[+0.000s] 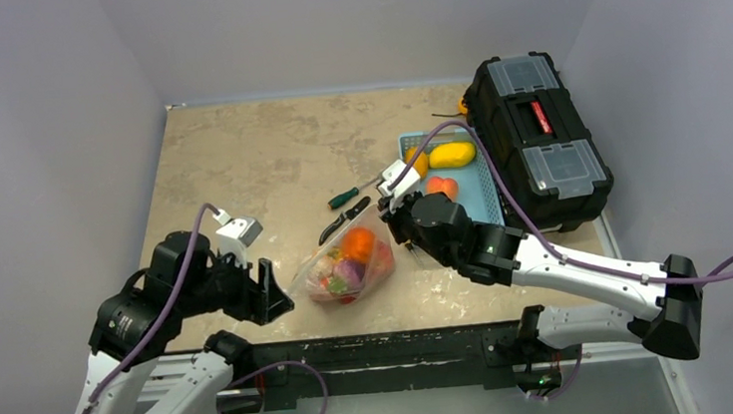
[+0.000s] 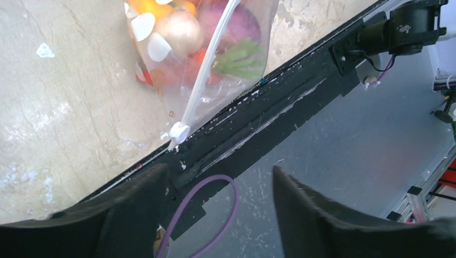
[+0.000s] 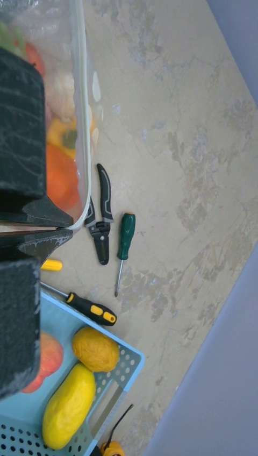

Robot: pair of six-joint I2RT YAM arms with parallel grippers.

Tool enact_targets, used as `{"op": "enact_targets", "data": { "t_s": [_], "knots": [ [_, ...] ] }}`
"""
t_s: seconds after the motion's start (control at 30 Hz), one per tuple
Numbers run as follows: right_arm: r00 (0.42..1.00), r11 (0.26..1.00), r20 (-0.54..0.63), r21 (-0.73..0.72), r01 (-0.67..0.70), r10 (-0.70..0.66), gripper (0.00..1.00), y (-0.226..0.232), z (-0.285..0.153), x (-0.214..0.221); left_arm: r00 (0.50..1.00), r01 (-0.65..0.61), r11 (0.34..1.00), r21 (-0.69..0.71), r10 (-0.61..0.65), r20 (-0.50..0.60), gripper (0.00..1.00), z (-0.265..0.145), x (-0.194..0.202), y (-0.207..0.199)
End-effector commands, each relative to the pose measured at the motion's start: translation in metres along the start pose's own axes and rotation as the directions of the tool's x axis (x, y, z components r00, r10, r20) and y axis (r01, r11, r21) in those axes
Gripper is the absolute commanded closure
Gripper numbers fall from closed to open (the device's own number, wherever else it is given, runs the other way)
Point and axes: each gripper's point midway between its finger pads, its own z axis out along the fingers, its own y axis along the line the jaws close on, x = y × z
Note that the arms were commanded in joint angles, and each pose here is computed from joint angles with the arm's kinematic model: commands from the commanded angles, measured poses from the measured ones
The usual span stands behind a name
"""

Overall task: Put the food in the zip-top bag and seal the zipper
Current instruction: Zip the zipper food storage bag at the center of the board, then place the zipper food storage bag at the center of the board.

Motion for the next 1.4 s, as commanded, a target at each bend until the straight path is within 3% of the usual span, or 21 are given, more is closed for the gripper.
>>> {"op": "enact_targets", "data": {
  "t_s": [0.0,0.1,0.37,0.53,0.7,0.8,0.83,0.87,0.97,1.13,1.2,1.37],
  "knots": [
    [0.997,0.996,0.083,-0.092,0.006,0.002,1.00,0.011,-0.005,-0.026,0.989,-0.094,0.995,0.044,0.088,0.119,0.22,-0.005,-0.053,-0.020],
    [0.998,0.996,0.059,-0.093,0.009,-0.003,1.00,0.014,-0.002,-0.022,0.976,-0.164,0.981,0.099,0.147,0.163,0.08,0.003,-0.091,-0.036],
    [0.997,0.990,0.080,-0.141,-0.002,0.013,1.00,0.020,-0.006,-0.027,0.972,-0.231,0.958,0.171,0.219,0.081,0.08,0.075,-0.113,-0.038],
    [0.996,0.990,0.085,-0.144,0.002,0.010,1.00,0.020,-0.007,-0.027,0.977,-0.208,0.953,0.220,0.212,0.002,0.30,0.103,-0.104,-0.043],
    [0.996,0.989,0.093,-0.148,0.002,0.012,1.00,0.021,-0.007,-0.029,0.975,-0.205,0.957,0.204,0.219,-0.048,0.74,0.113,-0.095,-0.039],
    [0.996,0.989,0.091,-0.147,-0.003,0.017,1.00,0.022,-0.005,-0.028,0.973,-0.221,0.967,0.124,0.228,-0.043,1.00,0.108,-0.096,-0.027],
    [0.996,0.990,0.086,-0.144,-0.004,0.017,1.00,0.022,-0.005,-0.027,0.971,-0.229,0.971,0.064,0.232,-0.048,1.00,0.103,-0.096,-0.017],
    [0.996,0.990,0.082,-0.140,-0.008,0.019,0.91,0.021,-0.004,-0.028,0.970,-0.236,0.971,0.023,0.237,-0.050,1.00,0.097,-0.097,-0.011],
    [0.996,0.994,0.079,-0.108,-0.027,0.036,0.46,0.015,-0.005,-0.030,0.966,-0.260,0.961,-0.100,0.257,-0.040,1.00,0.074,-0.100,0.005],
    [0.983,0.994,0.145,-0.006,-0.111,0.111,0.08,-0.009,-0.016,-0.040,0.953,-0.285,0.919,-0.273,0.302,0.020,1.00,0.027,-0.109,0.025],
    [0.979,0.990,0.154,0.020,-0.141,0.136,0.01,-0.017,-0.017,-0.037,0.946,-0.289,0.892,-0.347,0.323,0.043,1.00,0.016,-0.113,0.037],
    [0.982,0.988,0.115,0.006,-0.153,0.151,0.01,-0.014,-0.012,-0.028,0.961,-0.220,0.765,-0.606,0.277,0.002,1.00,-0.003,-0.126,0.090]
  ]
}}
